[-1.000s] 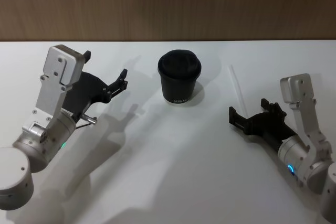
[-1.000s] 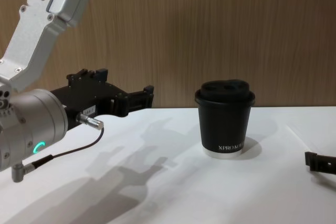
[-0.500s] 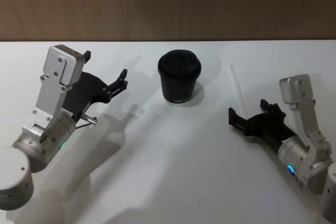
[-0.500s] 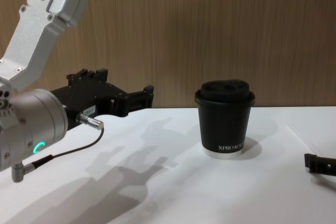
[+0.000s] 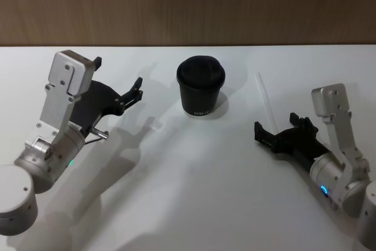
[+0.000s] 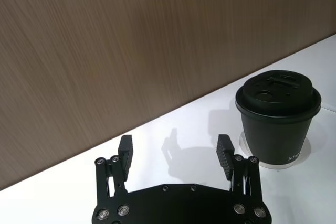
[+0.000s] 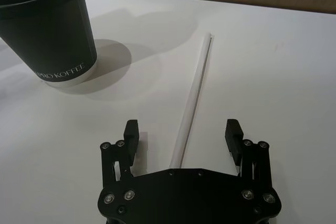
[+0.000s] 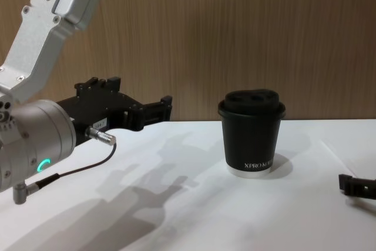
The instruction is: Pick up the straw with one hand, pass it to the other hand, and insert it into the cup.
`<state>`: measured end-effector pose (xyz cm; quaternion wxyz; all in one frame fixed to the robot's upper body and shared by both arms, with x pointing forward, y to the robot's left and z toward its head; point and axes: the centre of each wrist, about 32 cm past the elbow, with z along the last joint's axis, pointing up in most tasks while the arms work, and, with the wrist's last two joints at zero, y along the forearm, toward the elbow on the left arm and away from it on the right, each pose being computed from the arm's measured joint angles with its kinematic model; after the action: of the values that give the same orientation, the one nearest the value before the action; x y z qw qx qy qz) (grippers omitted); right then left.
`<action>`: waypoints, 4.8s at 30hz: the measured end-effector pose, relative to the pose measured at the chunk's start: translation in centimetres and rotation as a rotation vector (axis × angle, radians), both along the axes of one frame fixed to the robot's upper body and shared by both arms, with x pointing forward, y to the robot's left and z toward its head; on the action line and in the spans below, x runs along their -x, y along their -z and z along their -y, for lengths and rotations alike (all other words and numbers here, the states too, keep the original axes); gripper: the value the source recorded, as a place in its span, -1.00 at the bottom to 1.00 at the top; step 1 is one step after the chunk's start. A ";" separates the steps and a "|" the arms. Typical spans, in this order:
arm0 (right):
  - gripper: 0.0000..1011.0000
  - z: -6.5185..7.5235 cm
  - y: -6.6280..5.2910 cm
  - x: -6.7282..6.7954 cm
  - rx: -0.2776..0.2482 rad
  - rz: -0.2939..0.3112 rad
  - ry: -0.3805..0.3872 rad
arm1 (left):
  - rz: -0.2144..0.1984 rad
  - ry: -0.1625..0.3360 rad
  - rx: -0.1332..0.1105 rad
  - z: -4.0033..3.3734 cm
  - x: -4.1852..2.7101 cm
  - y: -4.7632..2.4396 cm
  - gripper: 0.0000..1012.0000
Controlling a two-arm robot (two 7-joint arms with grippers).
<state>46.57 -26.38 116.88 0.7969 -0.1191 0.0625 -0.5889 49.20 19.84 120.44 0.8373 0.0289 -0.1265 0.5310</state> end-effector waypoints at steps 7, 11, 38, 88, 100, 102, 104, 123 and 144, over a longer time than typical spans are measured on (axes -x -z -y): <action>0.98 0.0 0.0 -0.1 0.001 -0.006 -0.002 | 0.000 0.000 0.000 0.00 0.00 0.00 0.98; 0.98 0.0 0.0 -0.1 0.005 -0.008 -0.003 | 0.000 0.000 0.000 0.00 0.00 0.00 0.98; -0.20 -0.1 0.0 -0.2 0.020 -0.016 -0.009 | 0.000 0.000 0.000 0.00 0.00 0.00 0.98; -0.98 1.3 -1.4 -0.3 0.142 0.226 -0.135 | 0.000 0.000 0.000 0.00 0.00 0.00 0.98; -0.98 3.1 -4.1 -0.2 0.253 0.410 -0.276 | 0.000 0.000 0.000 0.00 0.00 0.00 0.98; -0.98 3.4 -4.7 -0.2 0.272 0.438 -0.307 | 0.000 0.000 0.000 0.00 0.00 0.00 0.98; -0.98 3.7 -5.0 -0.3 0.282 0.457 -0.332 | 0.000 0.000 0.000 0.00 0.00 0.00 0.98; -0.98 5.4 -8.5 -0.8 0.311 0.585 -0.623 | 0.000 0.000 0.000 0.00 0.00 0.00 0.98; -0.98 3.5 -9.9 -1.2 0.195 0.644 -0.722 | 0.000 0.000 0.000 0.00 0.00 0.00 0.98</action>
<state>47.82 -29.88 126.77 0.9141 -0.0194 -0.2877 -0.2851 49.20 19.84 120.44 0.8374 0.0289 -0.1265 0.5310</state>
